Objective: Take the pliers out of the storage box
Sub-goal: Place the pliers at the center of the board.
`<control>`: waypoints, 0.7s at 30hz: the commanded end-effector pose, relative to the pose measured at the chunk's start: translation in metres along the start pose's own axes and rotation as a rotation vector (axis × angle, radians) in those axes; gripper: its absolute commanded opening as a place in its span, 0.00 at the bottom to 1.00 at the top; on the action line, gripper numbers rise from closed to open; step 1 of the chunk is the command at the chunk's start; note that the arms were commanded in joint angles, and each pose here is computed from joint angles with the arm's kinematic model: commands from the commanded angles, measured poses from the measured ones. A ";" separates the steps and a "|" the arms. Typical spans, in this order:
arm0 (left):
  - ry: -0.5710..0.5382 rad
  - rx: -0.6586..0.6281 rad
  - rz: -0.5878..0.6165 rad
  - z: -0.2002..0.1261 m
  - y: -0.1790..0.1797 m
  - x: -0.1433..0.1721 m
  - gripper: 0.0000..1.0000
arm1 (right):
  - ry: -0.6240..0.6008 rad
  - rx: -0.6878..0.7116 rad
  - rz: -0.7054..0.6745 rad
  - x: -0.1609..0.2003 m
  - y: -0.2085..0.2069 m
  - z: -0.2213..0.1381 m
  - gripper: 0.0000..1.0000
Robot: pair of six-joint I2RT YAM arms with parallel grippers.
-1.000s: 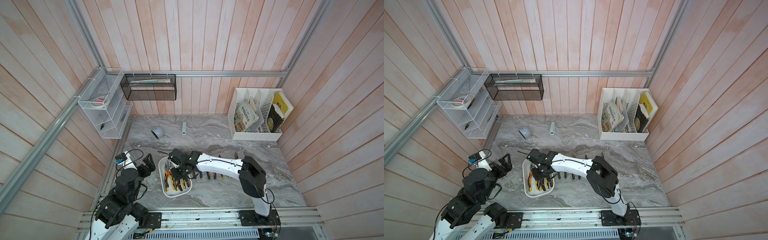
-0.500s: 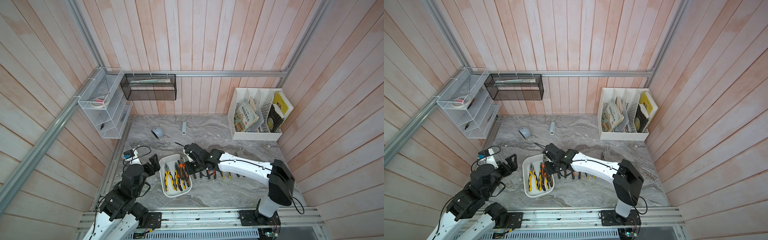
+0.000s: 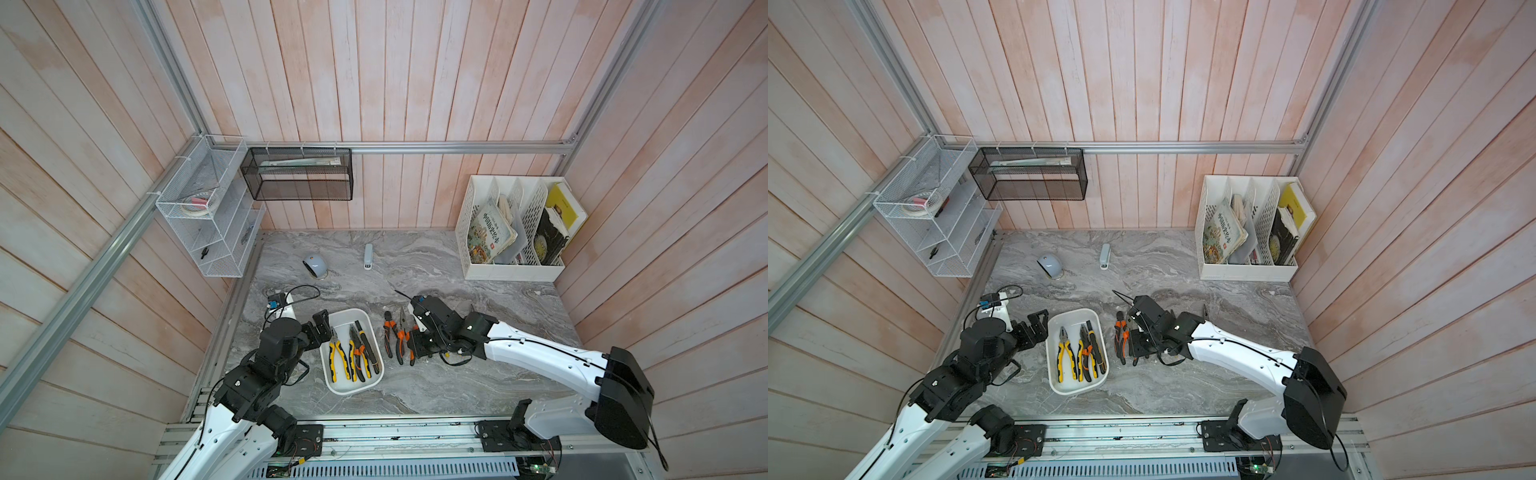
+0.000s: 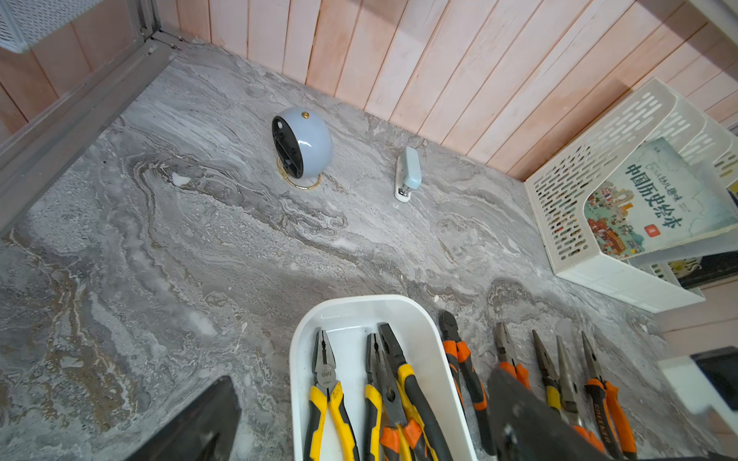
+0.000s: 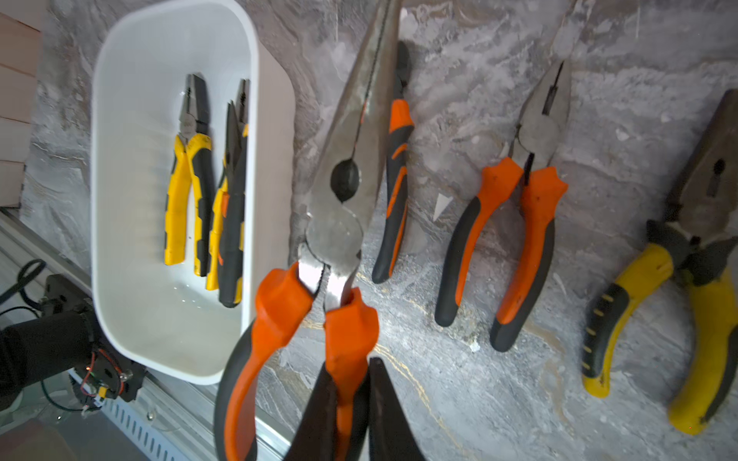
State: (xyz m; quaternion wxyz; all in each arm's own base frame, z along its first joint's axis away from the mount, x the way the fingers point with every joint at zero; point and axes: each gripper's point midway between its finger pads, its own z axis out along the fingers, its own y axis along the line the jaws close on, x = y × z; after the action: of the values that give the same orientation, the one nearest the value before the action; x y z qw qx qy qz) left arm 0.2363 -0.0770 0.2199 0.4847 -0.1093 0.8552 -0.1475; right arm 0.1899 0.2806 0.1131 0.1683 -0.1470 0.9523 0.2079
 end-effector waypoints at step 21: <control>0.065 0.049 0.055 0.011 -0.015 0.013 1.00 | 0.084 -0.070 0.064 0.064 0.013 0.035 0.00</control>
State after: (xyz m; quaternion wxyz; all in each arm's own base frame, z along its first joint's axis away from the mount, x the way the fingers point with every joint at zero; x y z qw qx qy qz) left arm 0.2390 -0.0939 0.2080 0.4595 -0.0807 0.8709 -0.1546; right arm 0.1398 0.2832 0.0654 0.1193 -0.1362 0.9576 0.2242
